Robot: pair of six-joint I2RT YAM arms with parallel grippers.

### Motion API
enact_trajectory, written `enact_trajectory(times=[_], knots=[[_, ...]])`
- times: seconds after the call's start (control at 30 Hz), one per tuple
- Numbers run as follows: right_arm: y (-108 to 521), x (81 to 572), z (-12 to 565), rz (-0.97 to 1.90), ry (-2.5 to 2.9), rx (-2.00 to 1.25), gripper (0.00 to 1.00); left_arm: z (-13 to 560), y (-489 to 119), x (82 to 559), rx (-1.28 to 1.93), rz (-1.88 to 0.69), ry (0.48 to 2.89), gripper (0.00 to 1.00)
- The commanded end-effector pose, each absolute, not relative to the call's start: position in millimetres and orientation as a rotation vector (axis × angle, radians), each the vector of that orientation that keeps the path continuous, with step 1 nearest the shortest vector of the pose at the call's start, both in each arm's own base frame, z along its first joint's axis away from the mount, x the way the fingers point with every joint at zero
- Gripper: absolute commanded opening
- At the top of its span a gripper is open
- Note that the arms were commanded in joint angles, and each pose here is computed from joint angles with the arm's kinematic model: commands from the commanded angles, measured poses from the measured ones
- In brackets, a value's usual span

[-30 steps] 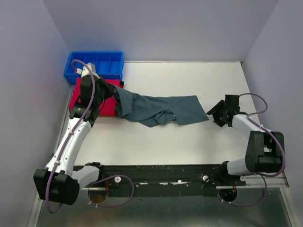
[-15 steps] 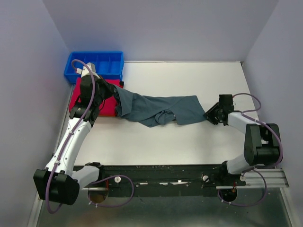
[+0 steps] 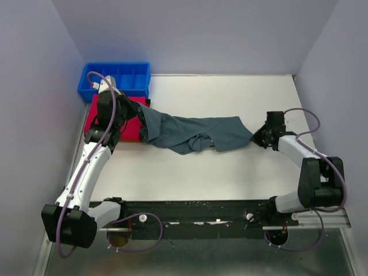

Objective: Fold and stack the t-shirts
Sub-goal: Flatten out the tshirt

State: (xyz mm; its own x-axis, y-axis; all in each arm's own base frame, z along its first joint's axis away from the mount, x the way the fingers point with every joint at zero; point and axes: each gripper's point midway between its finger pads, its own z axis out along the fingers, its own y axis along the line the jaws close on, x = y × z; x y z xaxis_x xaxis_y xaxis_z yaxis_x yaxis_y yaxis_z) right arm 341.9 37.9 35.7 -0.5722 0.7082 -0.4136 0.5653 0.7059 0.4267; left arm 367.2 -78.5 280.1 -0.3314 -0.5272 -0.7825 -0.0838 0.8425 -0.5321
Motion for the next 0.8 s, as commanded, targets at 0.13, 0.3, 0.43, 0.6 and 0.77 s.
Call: enact_trajectory(times=[0.13, 0.3, 0.43, 0.6, 0.77], knots=[[-3, 355, 228, 0.219, 1.965, 0.821, 0.01, 291, -107, 412, -0.424, -0.629, 1.882, 0.0], [-18, 326, 331, 0.244, 1.771, 0.782, 0.01, 325, -123, 442, -0.414, -0.726, 1.825, 0.0], [-28, 290, 406, 0.221, 1.595, 0.718, 0.01, 344, -132, 471, -0.392, -0.746, 1.844, 0.0], [-35, 265, 431, 0.179, 1.537, 0.704, 0.01, 312, -152, 514, -0.403, -0.797, 1.915, 0.0], [-32, 283, 379, 0.171, 1.66, 0.742, 0.01, 261, -198, 549, -0.326, -0.938, 2.035, 0.03]])
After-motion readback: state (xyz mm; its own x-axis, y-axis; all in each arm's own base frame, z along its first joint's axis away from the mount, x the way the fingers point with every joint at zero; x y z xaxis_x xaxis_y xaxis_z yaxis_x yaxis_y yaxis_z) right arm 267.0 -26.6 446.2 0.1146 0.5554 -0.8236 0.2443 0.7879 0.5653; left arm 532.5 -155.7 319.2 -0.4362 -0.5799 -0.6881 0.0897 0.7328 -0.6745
